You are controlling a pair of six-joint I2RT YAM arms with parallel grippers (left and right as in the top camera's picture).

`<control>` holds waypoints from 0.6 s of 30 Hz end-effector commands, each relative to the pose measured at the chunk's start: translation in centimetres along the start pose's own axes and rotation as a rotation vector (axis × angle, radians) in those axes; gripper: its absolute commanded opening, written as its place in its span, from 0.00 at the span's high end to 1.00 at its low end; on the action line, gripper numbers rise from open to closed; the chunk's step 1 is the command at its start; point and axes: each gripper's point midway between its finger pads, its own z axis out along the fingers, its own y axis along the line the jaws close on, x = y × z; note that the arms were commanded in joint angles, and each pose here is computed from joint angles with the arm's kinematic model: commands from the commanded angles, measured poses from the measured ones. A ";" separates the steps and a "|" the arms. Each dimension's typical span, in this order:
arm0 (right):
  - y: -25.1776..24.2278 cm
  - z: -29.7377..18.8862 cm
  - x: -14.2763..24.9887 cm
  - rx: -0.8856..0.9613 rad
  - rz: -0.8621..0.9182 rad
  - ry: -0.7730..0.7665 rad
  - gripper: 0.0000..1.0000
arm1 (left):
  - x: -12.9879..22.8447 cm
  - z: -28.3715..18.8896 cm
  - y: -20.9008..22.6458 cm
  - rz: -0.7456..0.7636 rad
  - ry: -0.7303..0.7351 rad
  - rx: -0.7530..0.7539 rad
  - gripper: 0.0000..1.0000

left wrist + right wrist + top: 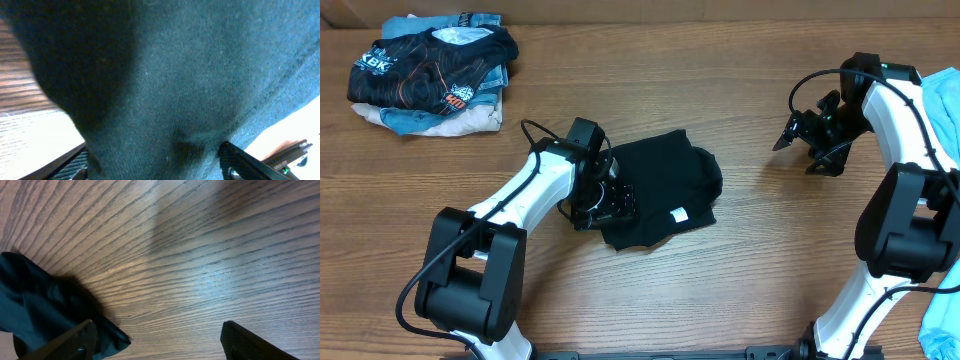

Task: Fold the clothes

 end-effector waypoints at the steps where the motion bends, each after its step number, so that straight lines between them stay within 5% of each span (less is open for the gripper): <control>1: 0.7 -1.0 -0.3 -0.018 -0.023 -0.029 0.17 | 0.5 0.1 -0.1 0.023 0.026 0.013 0.27; 6: 0.7 -1.0 -0.3 -0.018 -0.022 -0.028 0.17 | 0.5 -0.4 0.0 0.027 0.027 -0.013 0.41; 14: 0.7 -1.0 -0.3 -0.018 -0.022 -0.028 0.17 | 0.7 -1.7 0.5 0.007 0.043 -0.083 0.93; 18: 0.7 -1.0 -0.2 -0.018 -0.022 -0.027 0.17 | 1.1 -2.9 1.4 -0.022 0.056 -0.163 0.96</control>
